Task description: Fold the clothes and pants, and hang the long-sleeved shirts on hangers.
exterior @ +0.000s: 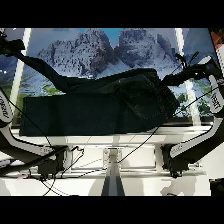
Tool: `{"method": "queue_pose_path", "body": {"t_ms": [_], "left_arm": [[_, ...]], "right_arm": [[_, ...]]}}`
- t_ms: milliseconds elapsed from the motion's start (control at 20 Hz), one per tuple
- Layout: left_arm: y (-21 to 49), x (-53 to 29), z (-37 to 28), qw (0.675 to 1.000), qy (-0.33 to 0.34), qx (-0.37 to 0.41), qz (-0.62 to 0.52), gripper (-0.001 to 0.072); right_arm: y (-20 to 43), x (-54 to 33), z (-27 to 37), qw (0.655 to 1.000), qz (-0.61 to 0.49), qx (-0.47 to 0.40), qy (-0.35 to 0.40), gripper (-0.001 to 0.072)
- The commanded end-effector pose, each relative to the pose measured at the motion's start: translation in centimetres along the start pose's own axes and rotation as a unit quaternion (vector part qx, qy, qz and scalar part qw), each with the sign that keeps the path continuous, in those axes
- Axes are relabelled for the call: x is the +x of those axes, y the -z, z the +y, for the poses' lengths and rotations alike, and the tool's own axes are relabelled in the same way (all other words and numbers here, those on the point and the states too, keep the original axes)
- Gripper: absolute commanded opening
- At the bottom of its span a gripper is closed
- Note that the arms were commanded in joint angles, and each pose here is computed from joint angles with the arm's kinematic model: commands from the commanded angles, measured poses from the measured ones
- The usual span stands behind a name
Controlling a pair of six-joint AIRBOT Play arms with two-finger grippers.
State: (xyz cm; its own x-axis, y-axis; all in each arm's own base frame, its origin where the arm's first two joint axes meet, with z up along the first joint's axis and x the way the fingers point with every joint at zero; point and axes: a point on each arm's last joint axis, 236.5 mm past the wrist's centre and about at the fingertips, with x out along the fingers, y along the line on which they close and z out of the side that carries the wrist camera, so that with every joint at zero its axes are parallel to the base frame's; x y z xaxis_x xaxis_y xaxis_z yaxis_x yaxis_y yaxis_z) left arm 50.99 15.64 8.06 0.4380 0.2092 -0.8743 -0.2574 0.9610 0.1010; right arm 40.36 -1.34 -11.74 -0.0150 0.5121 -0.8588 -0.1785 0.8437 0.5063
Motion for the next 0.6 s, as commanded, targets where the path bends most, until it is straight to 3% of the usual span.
{"method": "queue_pose_path", "body": {"t_ms": [0,150,250,350,450,550], "left_arm": [[0.1,0.2,-0.1,1.000,0.002,0.000,0.003,0.0026],[0.2,0.2,-0.1,1.000,0.002,0.000,0.004,0.0026],[0.4,0.2,-0.1,1.000,0.002,0.000,0.008,0.0025],[0.4,0.2,-0.2,1.000,0.002,0.000,0.010,0.0026],[0.6,0.2,-0.2,1.000,0.002,0.000,0.013,0.0025],[0.6,0.2,-0.1,1.000,0.002,0.000,0.014,0.0026]], "right_arm": [[2.6,0.5,2.1,0.997,0.068,0.002,-0.026,0.0613],[2.1,0.5,4.8,0.995,0.057,0.010,-0.082,0.0545],[1.9,0.9,5.4,0.995,0.060,0.000,-0.083,0.0544],[0.4,1.6,5.6,0.997,0.036,-0.020,-0.071,0.0367],[-1.9,2.3,4.9,0.999,-0.004,-0.029,-0.036,0.0068],[-3.7,1.8,3.8,0.999,-0.037,-0.037,-0.003,0.0046]]}}
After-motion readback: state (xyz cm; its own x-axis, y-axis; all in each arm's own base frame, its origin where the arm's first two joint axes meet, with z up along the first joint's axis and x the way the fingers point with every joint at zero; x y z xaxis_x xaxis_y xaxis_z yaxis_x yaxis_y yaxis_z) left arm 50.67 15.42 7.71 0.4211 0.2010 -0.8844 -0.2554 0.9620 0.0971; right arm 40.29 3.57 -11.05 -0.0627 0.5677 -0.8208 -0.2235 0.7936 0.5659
